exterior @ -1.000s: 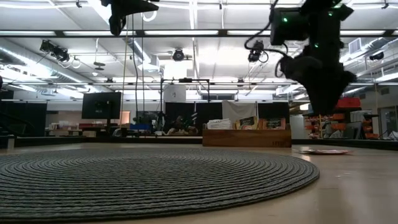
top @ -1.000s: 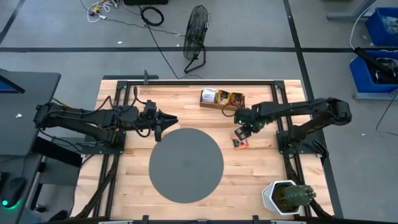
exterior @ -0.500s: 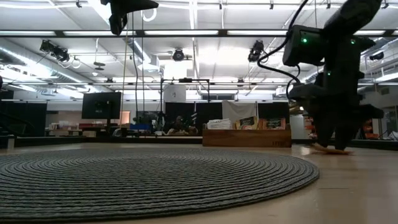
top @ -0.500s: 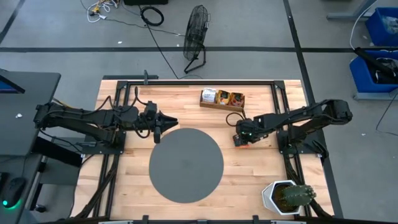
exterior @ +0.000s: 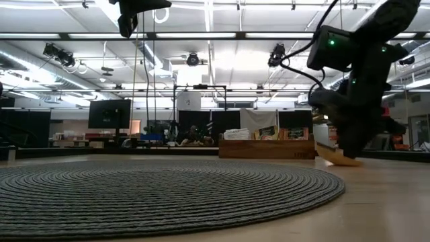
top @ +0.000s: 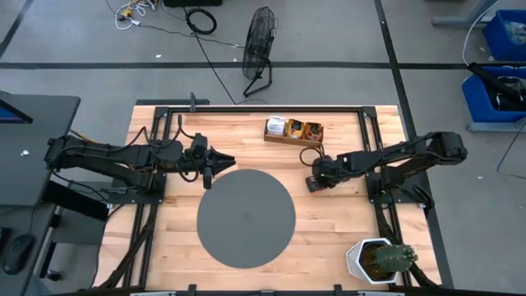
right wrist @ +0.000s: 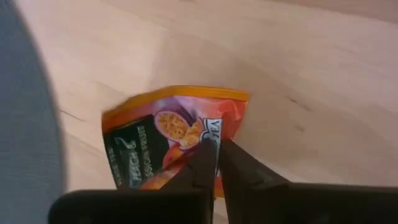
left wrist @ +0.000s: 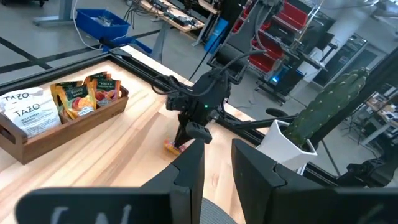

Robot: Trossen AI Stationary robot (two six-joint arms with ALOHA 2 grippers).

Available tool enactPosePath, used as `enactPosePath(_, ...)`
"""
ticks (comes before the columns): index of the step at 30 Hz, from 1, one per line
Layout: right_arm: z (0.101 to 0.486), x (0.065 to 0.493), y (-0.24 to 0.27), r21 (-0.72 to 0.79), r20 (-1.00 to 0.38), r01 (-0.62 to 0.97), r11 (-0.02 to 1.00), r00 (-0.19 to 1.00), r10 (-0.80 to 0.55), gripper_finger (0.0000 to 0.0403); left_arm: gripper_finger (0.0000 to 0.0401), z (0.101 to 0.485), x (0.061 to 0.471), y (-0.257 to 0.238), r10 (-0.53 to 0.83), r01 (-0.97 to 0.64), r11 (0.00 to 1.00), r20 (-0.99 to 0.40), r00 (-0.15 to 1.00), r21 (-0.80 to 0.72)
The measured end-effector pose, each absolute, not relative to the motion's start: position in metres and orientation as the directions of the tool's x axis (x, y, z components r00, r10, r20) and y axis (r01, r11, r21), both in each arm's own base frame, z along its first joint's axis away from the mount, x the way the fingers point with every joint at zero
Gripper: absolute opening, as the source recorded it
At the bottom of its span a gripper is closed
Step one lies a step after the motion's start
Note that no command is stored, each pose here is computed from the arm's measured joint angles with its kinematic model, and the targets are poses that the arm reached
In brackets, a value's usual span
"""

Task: Pick & Place Tea
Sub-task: Put the orange tea bag into the right section of the wooden organizer

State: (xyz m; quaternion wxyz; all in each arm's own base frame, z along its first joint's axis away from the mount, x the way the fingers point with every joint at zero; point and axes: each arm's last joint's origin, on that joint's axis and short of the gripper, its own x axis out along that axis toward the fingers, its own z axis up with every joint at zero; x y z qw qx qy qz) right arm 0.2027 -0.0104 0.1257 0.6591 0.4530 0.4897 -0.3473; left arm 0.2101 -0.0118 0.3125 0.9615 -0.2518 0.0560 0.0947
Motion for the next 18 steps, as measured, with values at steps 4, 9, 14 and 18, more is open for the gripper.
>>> enactPosePath(4,0.133,0.214,-0.009,0.324,-0.935,0.880,0.347,0.354,-0.026,0.0014,0.0085,0.313,0.210,-0.012,0.154,-0.208,0.855,-0.151,0.976,-0.475)
enactPosePath(9,0.161,0.239,-0.005,0.400,-0.888,0.835,0.378,0.456,-0.068,0.0002,0.0085,0.315,0.210,-0.011,0.174,-0.215,0.851,-0.129,0.976,-0.479)
enactPosePath(14,0.201,0.271,-0.007,0.586,-0.719,0.717,0.378,0.675,-0.165,0.0001,0.0085,0.318,0.210,-0.009,0.230,-0.250,0.862,-0.099,0.968,-0.441)
enactPosePath(18,0.231,0.290,-0.015,0.723,-0.524,0.589,0.361,0.808,-0.270,0.0001,0.0085,0.324,0.211,-0.009,0.258,-0.251,0.889,-0.034,0.966,-0.382)
